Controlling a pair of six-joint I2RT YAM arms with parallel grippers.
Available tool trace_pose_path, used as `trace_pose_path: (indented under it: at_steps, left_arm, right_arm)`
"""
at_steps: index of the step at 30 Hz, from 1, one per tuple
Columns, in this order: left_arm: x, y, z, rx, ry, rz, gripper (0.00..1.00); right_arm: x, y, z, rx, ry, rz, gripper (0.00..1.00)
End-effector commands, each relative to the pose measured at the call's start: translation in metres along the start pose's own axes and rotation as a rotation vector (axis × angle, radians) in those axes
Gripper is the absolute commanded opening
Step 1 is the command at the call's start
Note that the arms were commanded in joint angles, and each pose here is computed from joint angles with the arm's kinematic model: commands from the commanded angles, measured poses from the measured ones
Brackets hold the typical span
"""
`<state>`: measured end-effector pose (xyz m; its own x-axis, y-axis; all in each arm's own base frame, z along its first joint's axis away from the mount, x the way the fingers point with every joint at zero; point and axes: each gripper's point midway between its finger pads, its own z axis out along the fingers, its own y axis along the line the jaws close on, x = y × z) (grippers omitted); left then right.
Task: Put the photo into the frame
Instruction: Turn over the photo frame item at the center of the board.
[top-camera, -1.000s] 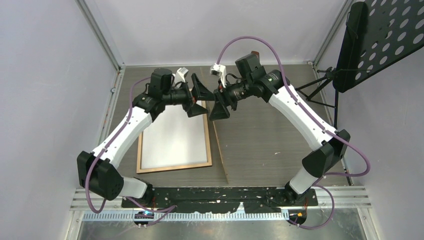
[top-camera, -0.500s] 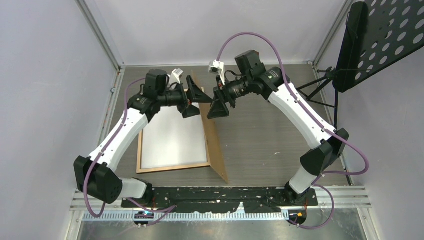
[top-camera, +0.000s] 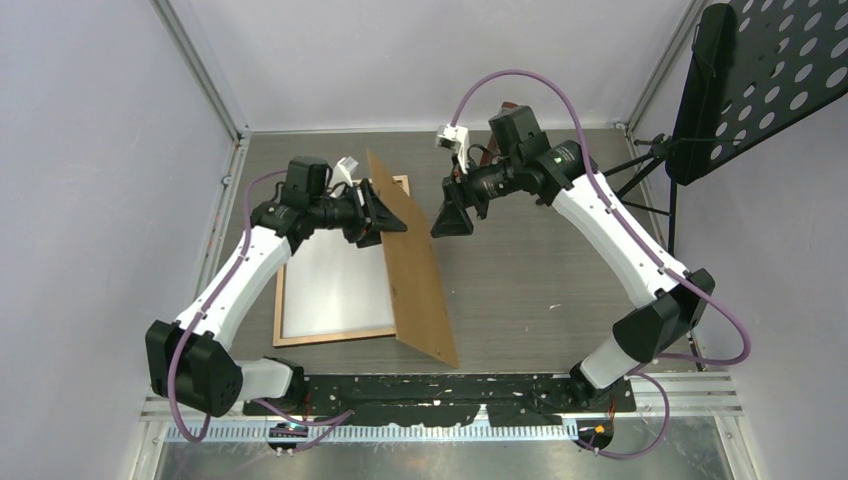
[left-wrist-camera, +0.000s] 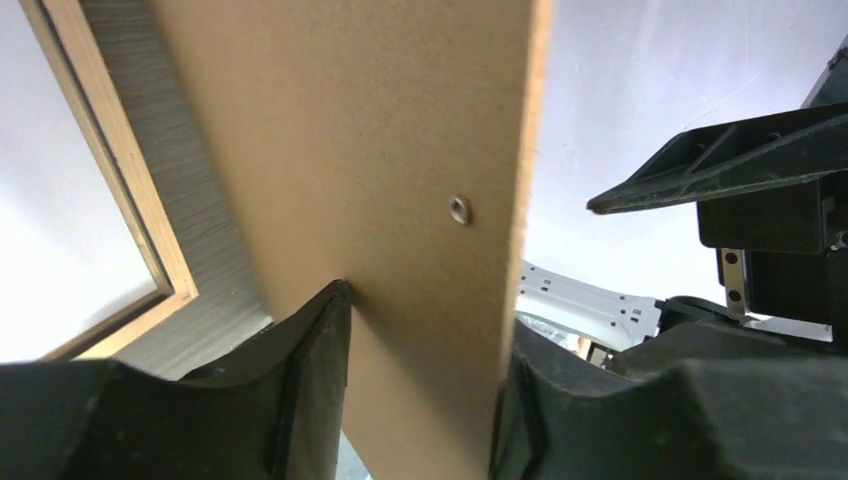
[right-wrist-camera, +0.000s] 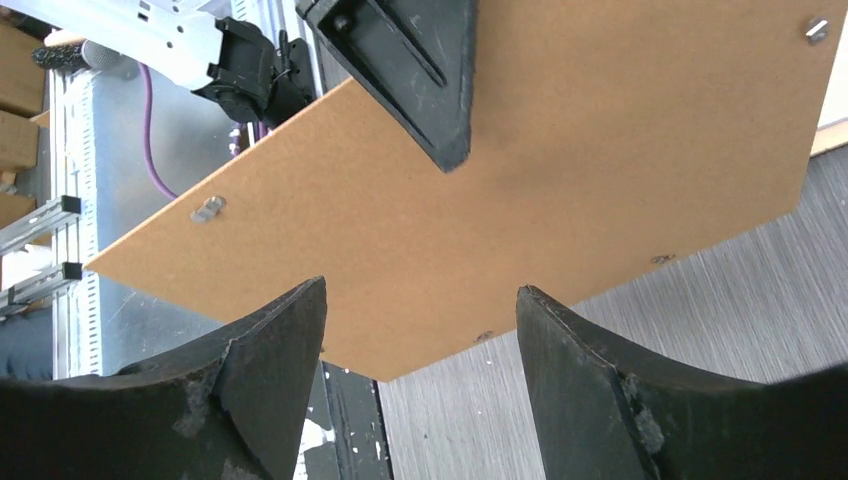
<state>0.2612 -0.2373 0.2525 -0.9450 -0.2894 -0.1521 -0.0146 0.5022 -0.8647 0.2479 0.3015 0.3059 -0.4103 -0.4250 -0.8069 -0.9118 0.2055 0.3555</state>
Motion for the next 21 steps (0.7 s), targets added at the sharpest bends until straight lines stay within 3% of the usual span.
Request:
trace_pose_path:
  at_steps: [1,16,21]
  left_arm:
    - [0.000,-0.003,-0.012,0.009,-0.034,0.055,0.43]
    - [-0.013,0.035,-0.021,-0.086,-0.114,0.076,0.02]
    - [-0.020,0.049,-0.020,-0.123,-0.131,0.126,0.00]
  right_arm:
    - [-0.009,0.002,-0.021,0.044,-0.060,-0.045,0.76]
    - [0.031,-0.020,-0.040,0.135,-0.074,0.006,0.76]
    - [0.048,-0.025,-0.036,0.148,-0.055,0.014,0.76]
